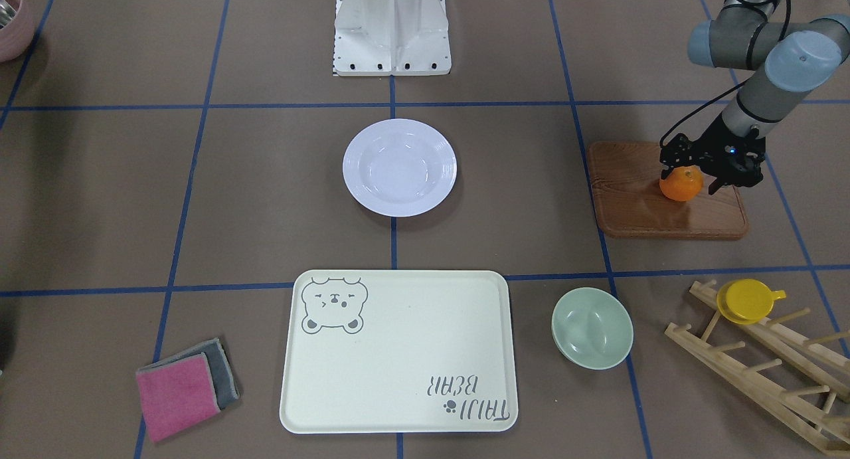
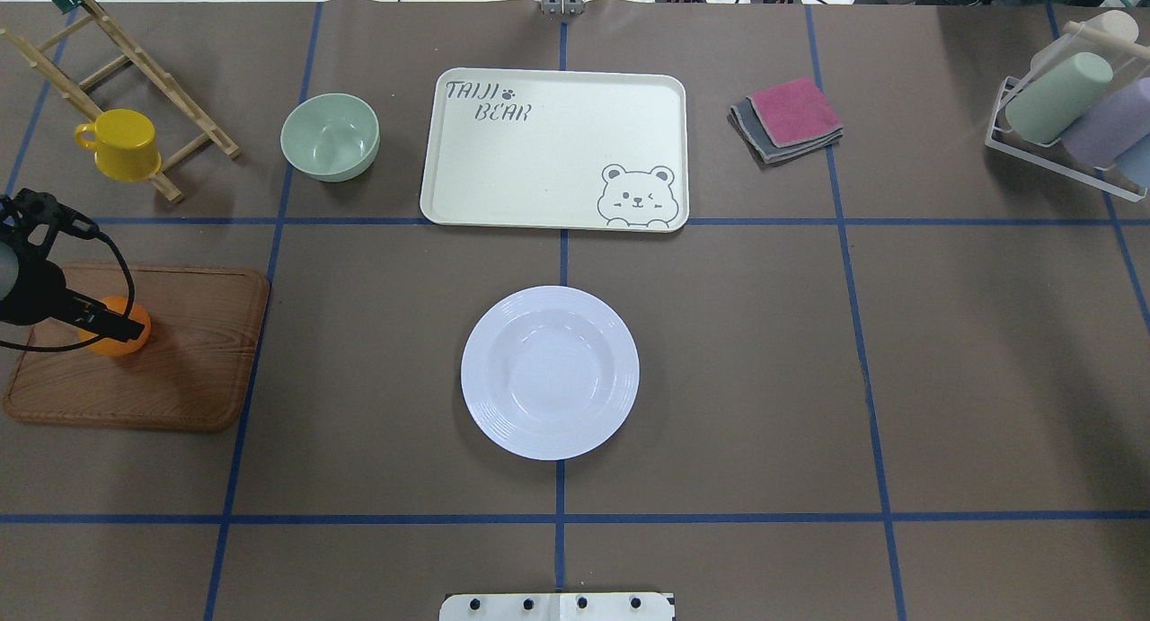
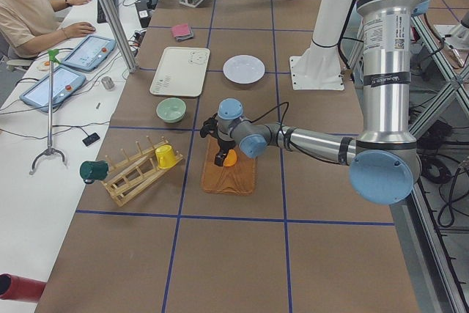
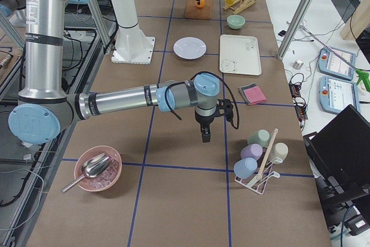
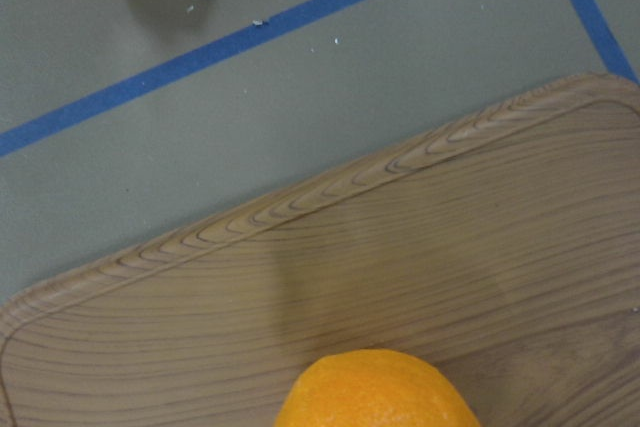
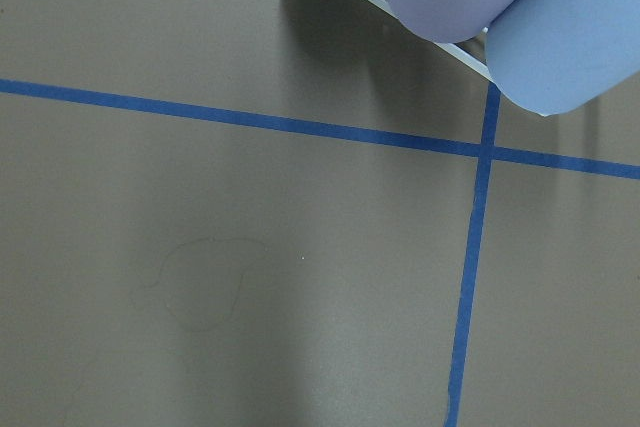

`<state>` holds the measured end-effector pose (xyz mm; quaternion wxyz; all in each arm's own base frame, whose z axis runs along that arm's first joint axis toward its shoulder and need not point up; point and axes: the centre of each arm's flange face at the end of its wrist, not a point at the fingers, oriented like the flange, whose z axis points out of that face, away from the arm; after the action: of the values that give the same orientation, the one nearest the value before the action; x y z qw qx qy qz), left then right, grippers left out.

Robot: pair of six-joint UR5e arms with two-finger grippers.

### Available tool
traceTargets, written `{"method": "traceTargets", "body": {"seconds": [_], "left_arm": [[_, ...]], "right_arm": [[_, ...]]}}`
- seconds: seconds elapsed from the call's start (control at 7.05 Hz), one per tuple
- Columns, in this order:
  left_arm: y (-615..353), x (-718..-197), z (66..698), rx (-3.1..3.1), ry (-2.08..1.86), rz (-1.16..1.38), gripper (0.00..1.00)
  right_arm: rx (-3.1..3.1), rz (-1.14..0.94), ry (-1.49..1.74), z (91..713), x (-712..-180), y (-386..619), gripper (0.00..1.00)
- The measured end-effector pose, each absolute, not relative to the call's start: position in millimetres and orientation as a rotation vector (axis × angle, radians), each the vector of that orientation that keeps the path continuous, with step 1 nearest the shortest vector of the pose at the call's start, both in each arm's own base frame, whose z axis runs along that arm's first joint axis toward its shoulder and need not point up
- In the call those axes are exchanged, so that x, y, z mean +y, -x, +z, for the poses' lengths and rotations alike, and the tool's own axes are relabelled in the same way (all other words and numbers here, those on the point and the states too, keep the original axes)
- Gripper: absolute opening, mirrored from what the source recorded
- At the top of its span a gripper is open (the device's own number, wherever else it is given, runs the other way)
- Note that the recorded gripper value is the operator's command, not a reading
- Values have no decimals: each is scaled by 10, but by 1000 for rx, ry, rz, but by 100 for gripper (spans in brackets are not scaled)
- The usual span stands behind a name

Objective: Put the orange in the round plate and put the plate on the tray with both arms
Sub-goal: 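Lower the left gripper and grasp the orange on the board, then carry the orange with the left gripper over the white plate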

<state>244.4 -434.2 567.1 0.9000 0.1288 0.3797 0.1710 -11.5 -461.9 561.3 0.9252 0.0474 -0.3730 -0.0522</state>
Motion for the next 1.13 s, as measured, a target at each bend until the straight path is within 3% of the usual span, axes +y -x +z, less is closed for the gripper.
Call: {"method": "traceTargets", "body": {"seconds": [0.14,0.28,0.71,1.13], "left_arm": [[-2454,-4340,5698,785,-264,357,59],[-2467,-4334,5715,785,-264,362,1],[-2496,-4326,5453,820,-295,375,0],[-2834,-4683,4460,902,-282,269,0]], "right_arm": [[-765,-107,-97,5615,-4619,115,100],[-765,-107,-97,5615,-4618,115,100],[-765,-106,-97,5611,-4618,115,100],[-766,-106,-97,5607,-4618,119,100]]}}
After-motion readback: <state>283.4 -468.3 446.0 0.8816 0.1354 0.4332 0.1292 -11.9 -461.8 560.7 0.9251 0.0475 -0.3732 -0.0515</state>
